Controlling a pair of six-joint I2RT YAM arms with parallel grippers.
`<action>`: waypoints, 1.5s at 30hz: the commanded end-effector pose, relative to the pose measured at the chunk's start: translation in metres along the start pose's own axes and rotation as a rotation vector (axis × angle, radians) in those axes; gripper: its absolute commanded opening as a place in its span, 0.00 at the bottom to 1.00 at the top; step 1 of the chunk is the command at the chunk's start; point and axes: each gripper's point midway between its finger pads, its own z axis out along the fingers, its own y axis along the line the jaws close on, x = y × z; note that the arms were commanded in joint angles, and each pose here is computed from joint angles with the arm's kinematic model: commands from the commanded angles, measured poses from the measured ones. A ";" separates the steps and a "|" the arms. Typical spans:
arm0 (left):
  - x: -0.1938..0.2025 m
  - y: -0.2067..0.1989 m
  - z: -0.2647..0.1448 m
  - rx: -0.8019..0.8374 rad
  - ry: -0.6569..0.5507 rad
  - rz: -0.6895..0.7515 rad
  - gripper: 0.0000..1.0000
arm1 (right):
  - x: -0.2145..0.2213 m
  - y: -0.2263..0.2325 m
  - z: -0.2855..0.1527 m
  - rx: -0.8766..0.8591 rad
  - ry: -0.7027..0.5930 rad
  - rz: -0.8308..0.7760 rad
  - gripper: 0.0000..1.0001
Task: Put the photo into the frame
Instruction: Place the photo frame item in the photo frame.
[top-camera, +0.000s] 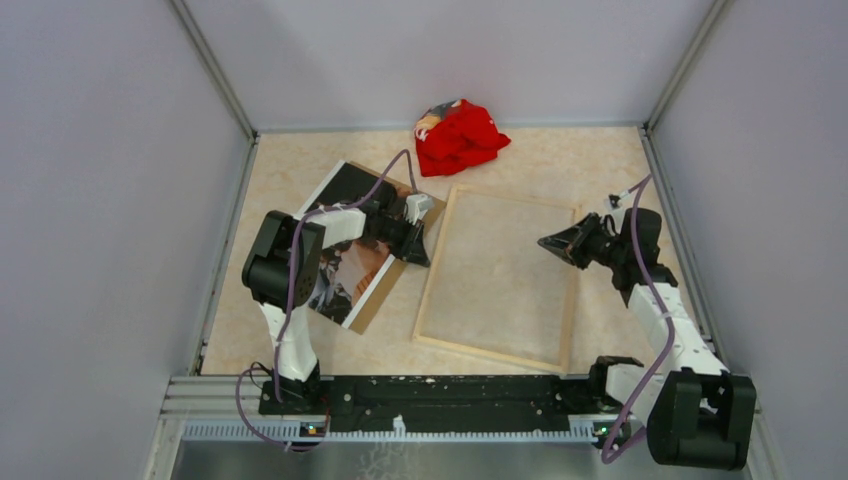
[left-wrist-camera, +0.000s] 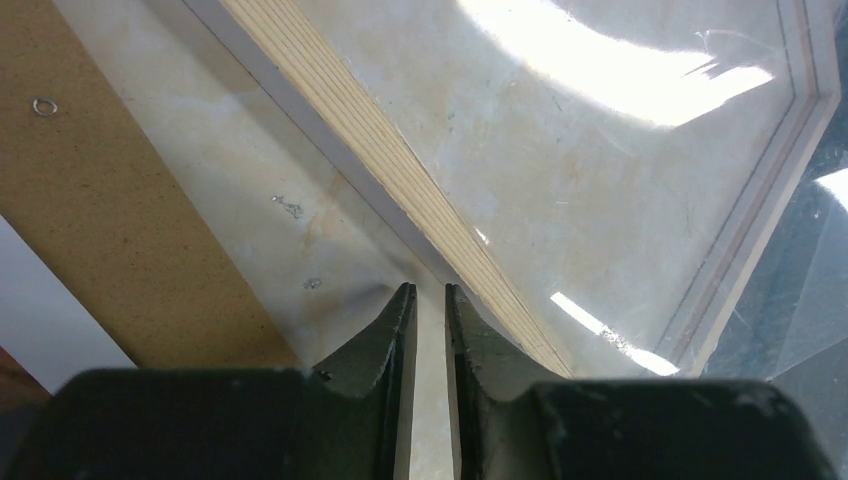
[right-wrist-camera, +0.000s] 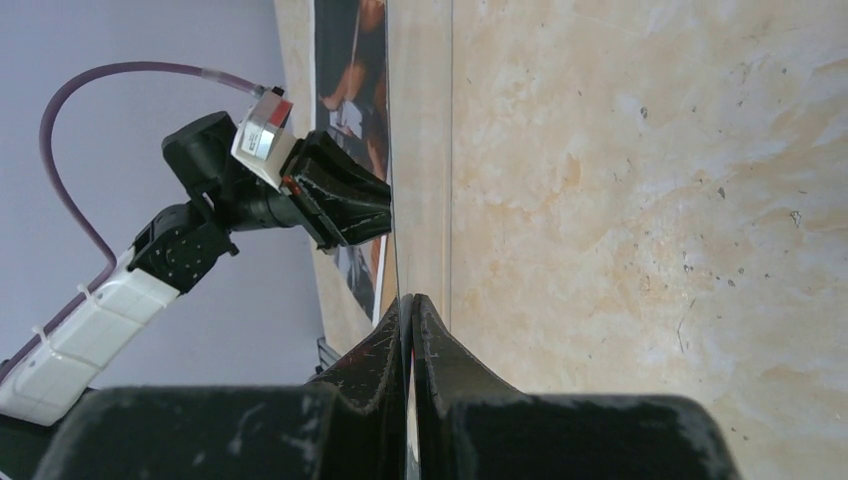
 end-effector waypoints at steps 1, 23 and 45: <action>-0.011 -0.003 0.001 0.016 -0.018 0.026 0.22 | -0.014 0.016 -0.001 -0.054 -0.023 -0.074 0.00; -0.009 -0.003 0.009 0.029 0.001 0.014 0.17 | -0.028 0.020 0.004 -0.064 -0.015 -0.184 0.00; -0.004 -0.007 0.016 0.045 0.020 0.015 0.08 | -0.022 0.030 0.013 -0.207 0.002 -0.070 0.00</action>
